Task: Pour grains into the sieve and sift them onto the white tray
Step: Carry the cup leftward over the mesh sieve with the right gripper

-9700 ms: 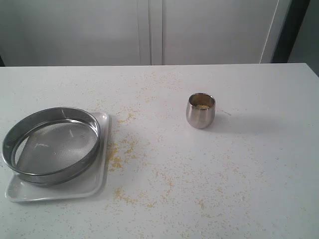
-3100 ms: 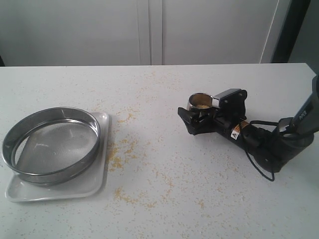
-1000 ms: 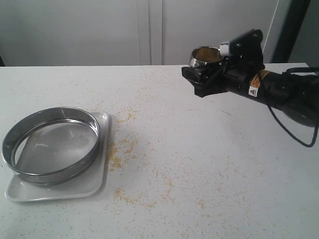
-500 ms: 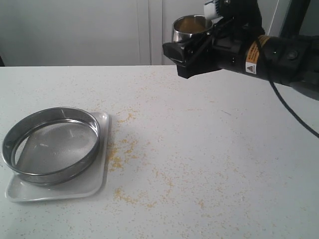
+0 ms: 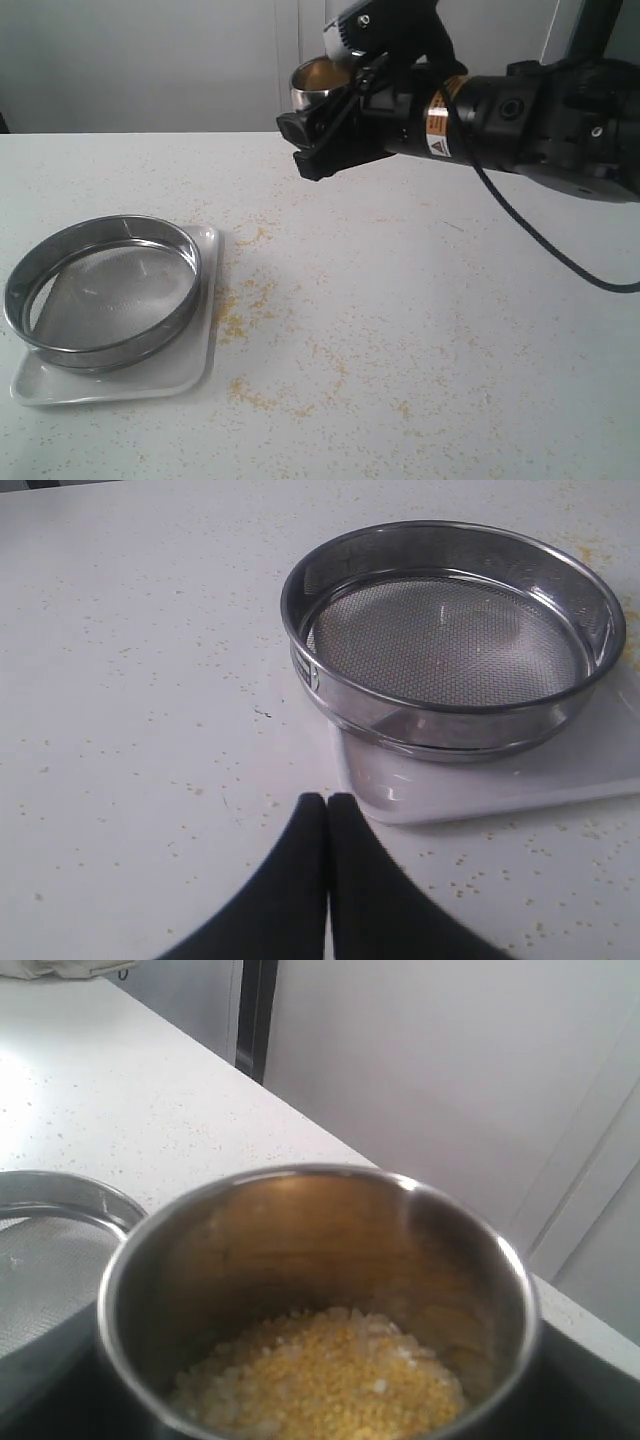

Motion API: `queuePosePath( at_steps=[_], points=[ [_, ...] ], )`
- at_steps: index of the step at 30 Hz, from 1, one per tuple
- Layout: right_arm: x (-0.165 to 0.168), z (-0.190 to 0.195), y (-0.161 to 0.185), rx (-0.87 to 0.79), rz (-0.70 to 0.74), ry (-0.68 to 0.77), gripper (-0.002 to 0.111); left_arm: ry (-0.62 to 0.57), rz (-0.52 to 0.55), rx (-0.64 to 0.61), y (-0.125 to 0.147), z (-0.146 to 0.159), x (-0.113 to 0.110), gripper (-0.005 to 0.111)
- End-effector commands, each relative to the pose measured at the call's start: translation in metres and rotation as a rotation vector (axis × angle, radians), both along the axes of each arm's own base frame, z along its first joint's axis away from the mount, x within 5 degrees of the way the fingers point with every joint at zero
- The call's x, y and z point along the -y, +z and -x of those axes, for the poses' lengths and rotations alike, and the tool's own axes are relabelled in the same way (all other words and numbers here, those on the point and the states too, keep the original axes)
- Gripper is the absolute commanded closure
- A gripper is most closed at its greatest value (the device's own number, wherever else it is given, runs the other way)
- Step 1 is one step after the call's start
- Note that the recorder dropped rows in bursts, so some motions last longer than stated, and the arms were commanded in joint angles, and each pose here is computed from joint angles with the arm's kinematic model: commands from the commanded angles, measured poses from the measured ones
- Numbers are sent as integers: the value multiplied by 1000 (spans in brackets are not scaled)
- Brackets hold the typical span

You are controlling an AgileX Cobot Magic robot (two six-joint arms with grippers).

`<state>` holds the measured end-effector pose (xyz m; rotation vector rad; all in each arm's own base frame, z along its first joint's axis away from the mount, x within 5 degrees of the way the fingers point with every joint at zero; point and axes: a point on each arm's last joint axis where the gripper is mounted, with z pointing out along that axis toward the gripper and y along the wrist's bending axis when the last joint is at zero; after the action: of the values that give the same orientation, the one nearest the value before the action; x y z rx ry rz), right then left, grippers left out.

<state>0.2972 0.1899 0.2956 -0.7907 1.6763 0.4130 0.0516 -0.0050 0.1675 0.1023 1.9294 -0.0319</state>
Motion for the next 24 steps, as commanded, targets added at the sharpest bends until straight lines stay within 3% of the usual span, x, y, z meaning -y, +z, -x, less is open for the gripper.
queuePosePath(
  at_steps=[1, 24],
  points=[
    [-12, 6, 15, 27, -18, 22, 108, 5, 0, 0, -1, 0, 0, 107],
    [-91, 4, -5, -58, 163, 5, 108, 5, 0, 0, -1, 0, 0, 107]
  ],
)
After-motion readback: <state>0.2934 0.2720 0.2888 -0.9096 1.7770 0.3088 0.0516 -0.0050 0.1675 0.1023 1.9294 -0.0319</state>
